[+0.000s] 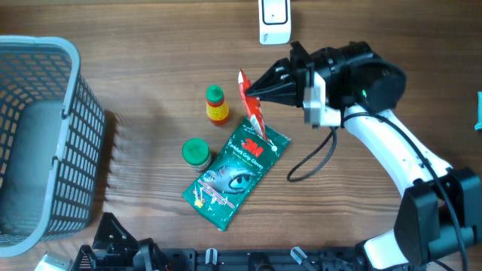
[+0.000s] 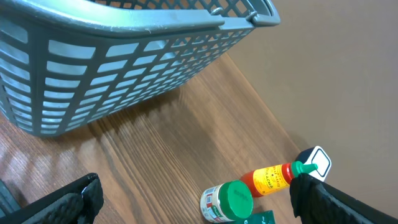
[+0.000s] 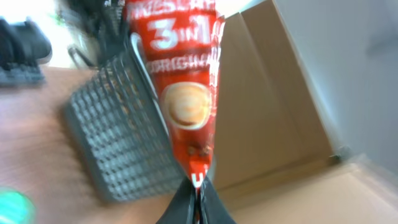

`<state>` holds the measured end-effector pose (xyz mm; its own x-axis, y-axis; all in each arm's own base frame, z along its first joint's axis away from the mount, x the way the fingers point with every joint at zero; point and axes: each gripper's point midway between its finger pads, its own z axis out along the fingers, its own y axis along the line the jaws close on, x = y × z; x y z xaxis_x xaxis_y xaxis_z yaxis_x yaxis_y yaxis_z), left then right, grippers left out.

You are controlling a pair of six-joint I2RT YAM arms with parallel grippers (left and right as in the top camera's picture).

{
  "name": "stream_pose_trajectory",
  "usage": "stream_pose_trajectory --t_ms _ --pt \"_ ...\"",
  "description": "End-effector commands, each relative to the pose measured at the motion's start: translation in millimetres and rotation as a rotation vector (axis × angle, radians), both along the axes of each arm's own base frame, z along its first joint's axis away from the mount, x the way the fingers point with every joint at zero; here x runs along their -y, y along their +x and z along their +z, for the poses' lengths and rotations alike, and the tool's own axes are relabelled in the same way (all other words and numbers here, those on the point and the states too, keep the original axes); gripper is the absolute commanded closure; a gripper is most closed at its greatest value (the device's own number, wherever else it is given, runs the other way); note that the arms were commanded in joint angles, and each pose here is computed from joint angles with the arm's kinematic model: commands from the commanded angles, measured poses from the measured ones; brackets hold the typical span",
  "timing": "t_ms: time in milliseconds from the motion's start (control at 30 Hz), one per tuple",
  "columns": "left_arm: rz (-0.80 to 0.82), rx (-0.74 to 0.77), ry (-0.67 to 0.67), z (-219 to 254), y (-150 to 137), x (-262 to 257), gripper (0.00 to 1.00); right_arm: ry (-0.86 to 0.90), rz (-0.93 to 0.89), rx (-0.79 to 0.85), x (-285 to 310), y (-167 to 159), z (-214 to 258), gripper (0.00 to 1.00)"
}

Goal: Scan the item barcode
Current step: 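Raise the Nescafe stick to the white barcode scanner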

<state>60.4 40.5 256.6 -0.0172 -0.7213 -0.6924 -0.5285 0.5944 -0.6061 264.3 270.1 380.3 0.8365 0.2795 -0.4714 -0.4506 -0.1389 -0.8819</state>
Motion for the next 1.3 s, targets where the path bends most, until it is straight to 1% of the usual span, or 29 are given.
stream_pose_trajectory --t_ms 0,33,67,100,133,233,267,300,333,367,400,433,500,533,567,600,633,700,733,767,800,867,900,933,967,1000,1067,1167,1267 --pt "-0.004 0.011 0.001 1 0 1 0.00 -0.154 0.000 -0.409 1 23 -22 0.96" --pt "-0.005 0.011 0.001 1 0 1 0.00 -0.168 -0.076 -0.645 -3 46 -32 0.96" --pt "-0.004 0.011 0.001 1 0 1 0.00 -0.173 -0.206 -0.897 -7 74 -50 0.96" --pt "-0.005 0.011 0.001 1 0 1 0.00 -0.179 -0.280 -1.027 -8 88 -61 0.96" --pt "-0.004 0.011 0.001 1 0 1 0.00 -0.185 -0.332 -1.127 -8 96 -69 0.96" --pt "-0.004 0.011 0.001 1 0 1 0.00 -0.176 -0.563 -1.461 0 128 -104 0.96" --pt "-0.004 0.011 0.001 1 0 1 0.00 -0.160 -0.646 -1.562 5 138 -116 0.96" --pt "-0.004 0.011 0.001 1 0 1 0.00 -0.119 -0.783 -1.726 16 153 -135 0.96" --pt "-0.004 0.011 0.001 1 0 1 0.00 -0.084 -0.864 -1.835 23 160 -146 0.96" --pt "-0.004 0.011 0.001 1 0 1 0.00 -0.046 -0.951 -1.984 33 165 -161 0.96" --pt "-0.004 0.011 0.001 1 0 1 0.00 -0.029 -1.027 -2.113 41 164 -177 0.95" --pt "-0.004 0.011 0.001 1 0 1 0.00 -0.046 -1.118 -2.173 49 159 -195 0.89" --pt "-0.004 0.011 0.001 1 0 1 0.00 -0.058 -1.200 -2.200 57 154 -212 0.88" --pt "-0.004 0.011 0.001 1 0 1 0.00 -0.051 -1.239 -2.203 62 154 -220 0.96" --pt "-0.004 0.011 0.001 1 0 1 0.00 -0.019 -1.323 -2.254 72 152 -236 0.96" --pt "-0.004 0.011 0.001 1 0 1 0.00 0.021 -1.418 -2.340 82 150 -251 0.96" --pt "-0.005 0.011 0.001 1 0 1 0.00 0.024 -1.468 -2.377 87 147 -262 0.95" --pt "-0.004 0.011 0.001 1 0 1 0.00 -0.009 -1.493 -2.386 87 147 -277 0.94" --pt "-0.004 0.011 0.001 1 0 1 0.00 -0.011 -1.497 -2.390 87 147 -279 0.75" --pt "-0.004 0.011 0.001 1 0 1 0.00 -0.003 -1.492 -2.390 86 150 -281 0.61" --pt "-0.004 0.011 0.001 1 0 1 0.00 0.012 -1.508 -2.371 86 155 -285 0.57" --pt "-0.004 0.011 0.001 1 0 1 0.00 0.022 -1.611 -2.305 80 160 -309 0.55" --pt "-0.004 0.011 0.001 1 0 1 0.00 -0.001 -1.642 -2.277 70 159 -323 0.50" --pt "-0.004 0.011 0.001 1 0 1 0.00 -0.033 -1.640 -2.252 53 159 -338 0.48" --pt "-0.004 0.011 0.001 1 0 1 0.00 -0.054 -1.610 -2.234 36 158 -345 0.49" --pt "-0.004 0.011 0.001 1 0 1 0.00 -0.033 -1.612 -2.216 22 159 -349 0.49" --pt "-0.004 0.011 0.001 1 0 1 0.00 0.035 -1.761 -2.169 25 154 -365 0.49" --pt "-0.004 0.011 0.001 1 0 1 0.00 0.066 -1.877 -2.095 21 143 -379 0.50" --pt "-0.004 0.011 0.001 1 0 1 0.00 0.105 -1.953 -1.997 22 143 -373 0.48"
